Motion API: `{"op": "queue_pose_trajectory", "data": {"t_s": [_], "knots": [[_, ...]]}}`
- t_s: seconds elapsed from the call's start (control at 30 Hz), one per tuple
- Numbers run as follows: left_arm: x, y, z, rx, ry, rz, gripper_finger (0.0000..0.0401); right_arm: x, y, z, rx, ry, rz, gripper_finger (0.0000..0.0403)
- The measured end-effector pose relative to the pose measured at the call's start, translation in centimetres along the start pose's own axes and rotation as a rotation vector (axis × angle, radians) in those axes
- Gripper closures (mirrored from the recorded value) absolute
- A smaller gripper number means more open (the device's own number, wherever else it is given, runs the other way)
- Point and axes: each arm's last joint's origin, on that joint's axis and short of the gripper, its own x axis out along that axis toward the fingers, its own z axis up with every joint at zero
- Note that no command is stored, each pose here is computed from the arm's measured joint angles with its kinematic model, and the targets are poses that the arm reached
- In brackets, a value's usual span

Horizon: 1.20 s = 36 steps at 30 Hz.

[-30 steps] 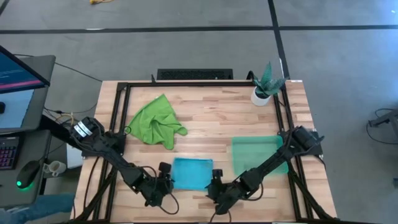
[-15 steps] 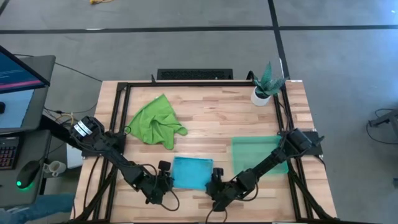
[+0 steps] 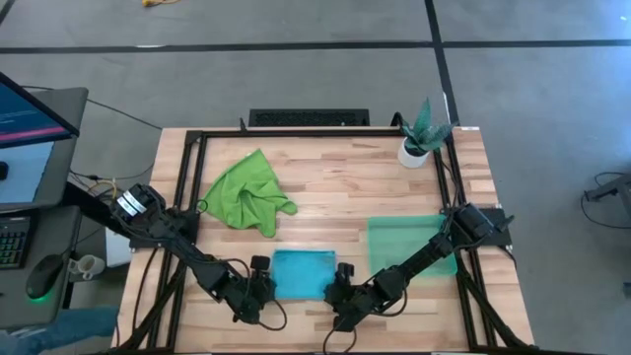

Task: Roll microfiber towels into tight, uniform cylinder then place into a basket
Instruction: Roll the blue microfiber towel

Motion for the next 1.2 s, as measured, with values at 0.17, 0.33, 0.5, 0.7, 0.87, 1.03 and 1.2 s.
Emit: {"op": "queue_pose_trajectory", "data": {"t_s": [0.17, 0.33, 0.5, 0.7, 0.87, 1.03, 1.2], "knots": [[-0.2, -0.3, 0.7, 0.023, 0.0, -0.021, 0.0178, 0.0, 0.0, 0.0, 0.004, 0.002, 0.002, 0.0284], [-0.3, -0.7, 1.2, 0.055, -0.01, -0.062, 0.0143, 0.0, 0.0, 0.0, 0.007, 0.004, 0.005, 0.0284], [-0.2, -0.8, 1.0, 0.054, -0.016, -0.071, 0.014, 0.1, -0.1, 0.0, 0.025, 0.006, 0.004, 0.0284], [-0.4, -1.1, 1.1, 0.058, -0.055, -0.054, 0.014, 0.1, -0.1, 0.0, 0.025, 0.008, 0.006, 0.0284], [0.9, -1.5, 0.6, 0.037, -0.041, -0.041, 0.014, 0.1, -0.1, 0.0, 0.026, 0.008, 0.006, 0.0284], [2.2, -1.7, 0.0, -0.027, -0.033, 0.016, 0.014, 0.1, -0.1, 0.0, 0.026, 0.008, 0.006, 0.0284], [2.2, -1.8, -0.2, -0.061, -0.03, 0.032, 0.0176, 0.0, 0.0, -0.1, 0.024, 0.022, 0.029, 0.0293]]}}
